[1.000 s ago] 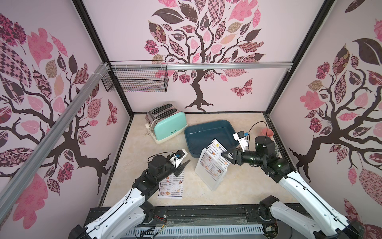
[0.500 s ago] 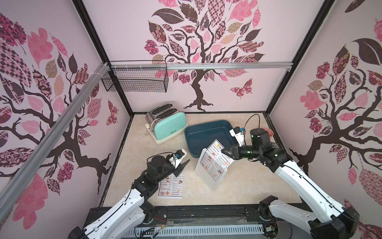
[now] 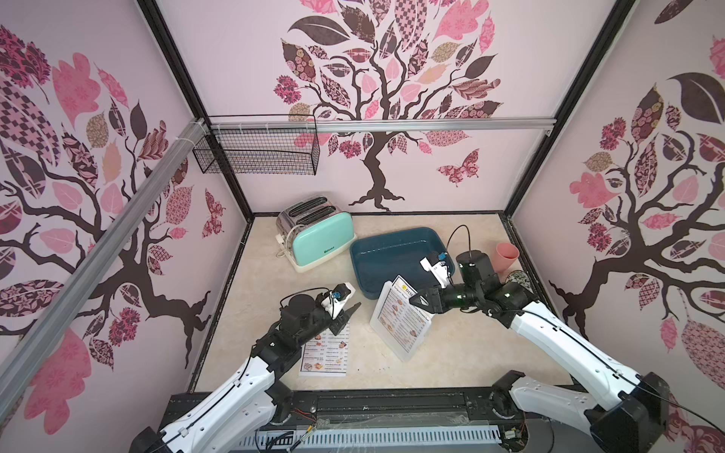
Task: Replace the menus in the menu holders
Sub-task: Insert the menu into the menu holder.
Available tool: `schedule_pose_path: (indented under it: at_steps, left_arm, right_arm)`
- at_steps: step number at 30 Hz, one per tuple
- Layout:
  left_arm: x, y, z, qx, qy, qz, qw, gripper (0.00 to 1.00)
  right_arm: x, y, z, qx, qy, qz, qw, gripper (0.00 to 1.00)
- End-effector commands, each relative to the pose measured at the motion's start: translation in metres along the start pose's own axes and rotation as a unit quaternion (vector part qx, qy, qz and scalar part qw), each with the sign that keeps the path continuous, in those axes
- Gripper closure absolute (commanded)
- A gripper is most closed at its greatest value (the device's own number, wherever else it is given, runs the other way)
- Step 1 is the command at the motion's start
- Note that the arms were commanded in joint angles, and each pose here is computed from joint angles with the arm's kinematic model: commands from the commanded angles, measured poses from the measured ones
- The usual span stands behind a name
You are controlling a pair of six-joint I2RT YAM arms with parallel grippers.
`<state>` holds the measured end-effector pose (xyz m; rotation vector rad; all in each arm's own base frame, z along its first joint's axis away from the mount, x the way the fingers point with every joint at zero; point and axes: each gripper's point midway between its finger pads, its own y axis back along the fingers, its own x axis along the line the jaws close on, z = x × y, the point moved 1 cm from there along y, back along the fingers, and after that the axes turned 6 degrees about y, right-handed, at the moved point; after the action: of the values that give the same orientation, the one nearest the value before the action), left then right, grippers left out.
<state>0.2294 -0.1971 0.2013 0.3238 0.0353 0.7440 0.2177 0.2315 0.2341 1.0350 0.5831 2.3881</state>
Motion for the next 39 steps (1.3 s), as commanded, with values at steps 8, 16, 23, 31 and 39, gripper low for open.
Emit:
schedule_pose_path:
  at_steps: [8,16,23,31,39]
  left_arm:
    - [-0.001,-0.001,0.007,-0.012,0.003,-0.002,1.0,0.51]
    - [0.001,0.0,0.008,-0.014,0.003,0.001,1.0,0.51]
    - [0.0,0.001,0.007,-0.013,0.002,0.002,1.0,0.51]
    - [0.001,0.006,0.006,-0.014,0.003,0.006,1.0,0.51]
    - [0.0,0.007,0.007,-0.015,0.002,0.005,1.0,0.51]
  right_arm:
    - [0.014,0.026,0.037,-0.037,0.034,-0.037,0.998,0.65]
    - [0.015,0.019,0.029,-0.014,0.027,-0.021,0.999,0.81]
    - [0.013,0.013,0.021,-0.003,0.02,-0.01,1.0,0.9]
    - [0.013,0.006,0.012,0.002,0.013,0.007,1.0,1.0]
    - [0.007,-0.004,0.005,0.009,0.02,0.0,1.0,0.97]
